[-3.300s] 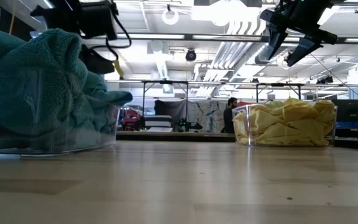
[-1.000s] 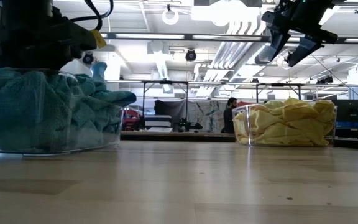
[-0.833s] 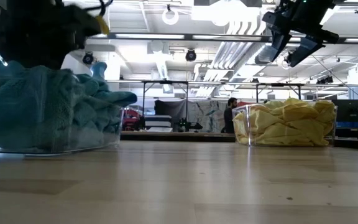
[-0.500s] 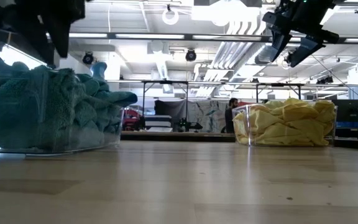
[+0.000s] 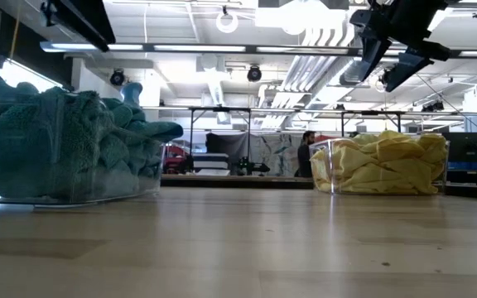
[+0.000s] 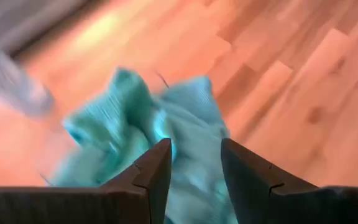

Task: Sort microfiber towel by color & place in baskets
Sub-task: Return to Home Position

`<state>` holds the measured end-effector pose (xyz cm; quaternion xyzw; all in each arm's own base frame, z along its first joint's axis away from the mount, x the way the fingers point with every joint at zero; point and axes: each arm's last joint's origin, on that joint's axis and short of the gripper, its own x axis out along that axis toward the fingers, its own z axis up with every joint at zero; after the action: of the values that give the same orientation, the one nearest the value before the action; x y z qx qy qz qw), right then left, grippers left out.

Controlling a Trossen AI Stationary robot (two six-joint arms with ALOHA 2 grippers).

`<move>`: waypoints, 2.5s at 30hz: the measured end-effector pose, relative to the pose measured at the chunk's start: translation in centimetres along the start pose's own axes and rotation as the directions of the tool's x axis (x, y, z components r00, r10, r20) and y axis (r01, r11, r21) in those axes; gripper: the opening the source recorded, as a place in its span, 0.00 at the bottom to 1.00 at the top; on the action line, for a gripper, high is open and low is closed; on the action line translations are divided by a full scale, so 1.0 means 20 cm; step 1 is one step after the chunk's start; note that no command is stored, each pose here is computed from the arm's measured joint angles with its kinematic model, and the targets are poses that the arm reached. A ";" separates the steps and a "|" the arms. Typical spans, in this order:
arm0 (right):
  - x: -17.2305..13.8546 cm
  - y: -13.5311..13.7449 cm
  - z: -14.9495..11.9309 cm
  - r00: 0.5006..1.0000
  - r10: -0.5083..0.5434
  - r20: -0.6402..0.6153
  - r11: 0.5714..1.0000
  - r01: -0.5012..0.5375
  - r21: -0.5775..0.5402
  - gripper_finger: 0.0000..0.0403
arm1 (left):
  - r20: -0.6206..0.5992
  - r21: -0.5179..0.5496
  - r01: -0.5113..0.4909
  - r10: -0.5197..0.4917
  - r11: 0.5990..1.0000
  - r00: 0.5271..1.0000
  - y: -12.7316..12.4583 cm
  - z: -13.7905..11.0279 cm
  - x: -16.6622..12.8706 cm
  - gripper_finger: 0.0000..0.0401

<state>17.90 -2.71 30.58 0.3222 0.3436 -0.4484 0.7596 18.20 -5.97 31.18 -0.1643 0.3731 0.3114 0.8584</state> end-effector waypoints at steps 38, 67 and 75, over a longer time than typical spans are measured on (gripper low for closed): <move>0.25 0.29 -0.02 0.995 0.096 -0.029 0.993 -0.098 -0.067 0.76 | 0.452 0.606 0.274 -0.607 0.747 0.654 0.53 -0.36 0.03 0.00; 0.25 0.30 -0.02 0.993 0.115 -0.020 0.993 -0.115 -0.028 0.76 | 0.470 0.697 0.421 -0.814 0.580 0.342 0.47 -0.58 0.36 0.00; 0.25 0.30 -0.02 0.993 0.115 -0.019 0.993 -0.116 -0.034 0.76 | 0.476 0.600 0.487 -0.772 0.635 0.421 0.51 -0.56 0.41 0.00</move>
<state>25.01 -2.37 27.38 0.3321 0.3388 -0.3950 0.7867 9.85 -0.68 17.12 0.0018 -0.0217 -0.0816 0.9964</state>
